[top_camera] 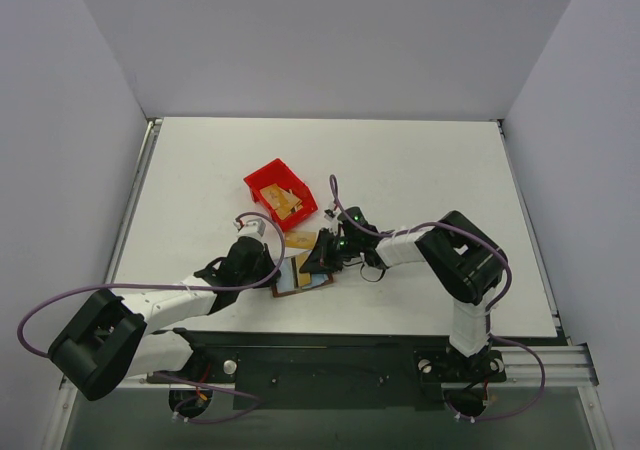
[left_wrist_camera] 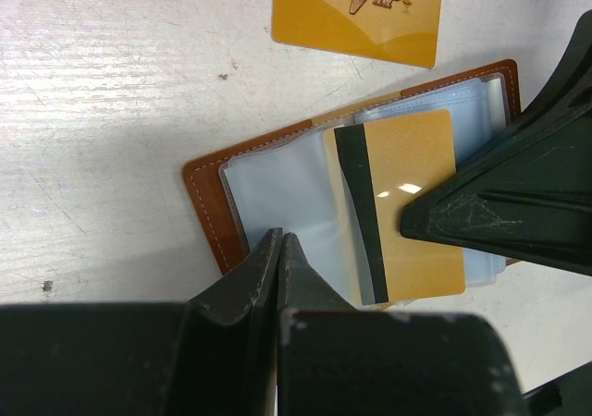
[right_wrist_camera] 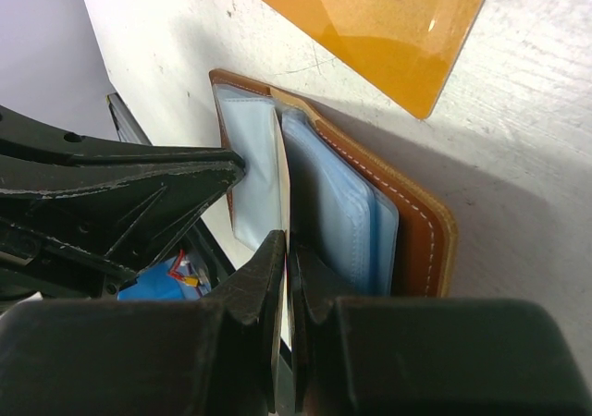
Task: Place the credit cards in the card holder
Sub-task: Insert the credit card into the card holder.
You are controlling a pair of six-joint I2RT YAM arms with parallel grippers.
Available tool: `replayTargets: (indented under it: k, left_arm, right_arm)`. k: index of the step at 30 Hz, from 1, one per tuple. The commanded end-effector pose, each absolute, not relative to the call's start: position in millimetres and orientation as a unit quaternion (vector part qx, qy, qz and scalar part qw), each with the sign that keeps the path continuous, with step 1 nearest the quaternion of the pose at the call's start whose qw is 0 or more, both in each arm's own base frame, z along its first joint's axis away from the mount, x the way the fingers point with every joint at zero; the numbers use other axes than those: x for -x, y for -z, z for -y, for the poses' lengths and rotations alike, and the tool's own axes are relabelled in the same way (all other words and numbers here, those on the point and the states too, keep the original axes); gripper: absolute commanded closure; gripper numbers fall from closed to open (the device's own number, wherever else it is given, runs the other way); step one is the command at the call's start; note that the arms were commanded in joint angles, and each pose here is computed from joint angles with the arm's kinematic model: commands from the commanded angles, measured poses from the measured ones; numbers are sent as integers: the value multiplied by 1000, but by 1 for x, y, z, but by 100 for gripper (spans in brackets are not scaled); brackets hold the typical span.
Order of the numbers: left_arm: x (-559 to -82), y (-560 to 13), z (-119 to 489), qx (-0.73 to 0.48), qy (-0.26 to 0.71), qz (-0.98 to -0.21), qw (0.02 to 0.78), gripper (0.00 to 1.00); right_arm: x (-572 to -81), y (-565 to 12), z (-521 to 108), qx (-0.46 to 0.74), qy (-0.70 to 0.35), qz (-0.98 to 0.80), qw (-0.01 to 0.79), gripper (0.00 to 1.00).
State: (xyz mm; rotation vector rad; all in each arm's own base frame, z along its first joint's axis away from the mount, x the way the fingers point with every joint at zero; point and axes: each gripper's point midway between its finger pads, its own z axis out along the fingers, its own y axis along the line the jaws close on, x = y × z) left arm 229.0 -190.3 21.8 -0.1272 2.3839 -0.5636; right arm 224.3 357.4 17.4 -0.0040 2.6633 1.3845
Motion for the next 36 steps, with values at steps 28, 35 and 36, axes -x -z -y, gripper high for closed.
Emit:
replayTargets:
  k: [28, 35, 36]
  left_arm:
    - [-212, -3, 177, 43, 184, -934, 303, 100]
    - [-212, -2, 178, 40, 184, -935, 302, 100]
    - [-213, -2, 178, 40, 185, -934, 302, 100]
  right_arm:
    - [-197, -8, -338, 16, -430, -901, 53, 100]
    - [-202, -7, -345, 7, -440, -896, 51, 100]
    - [-201, -8, -347, 9, -444, -894, 51, 100]
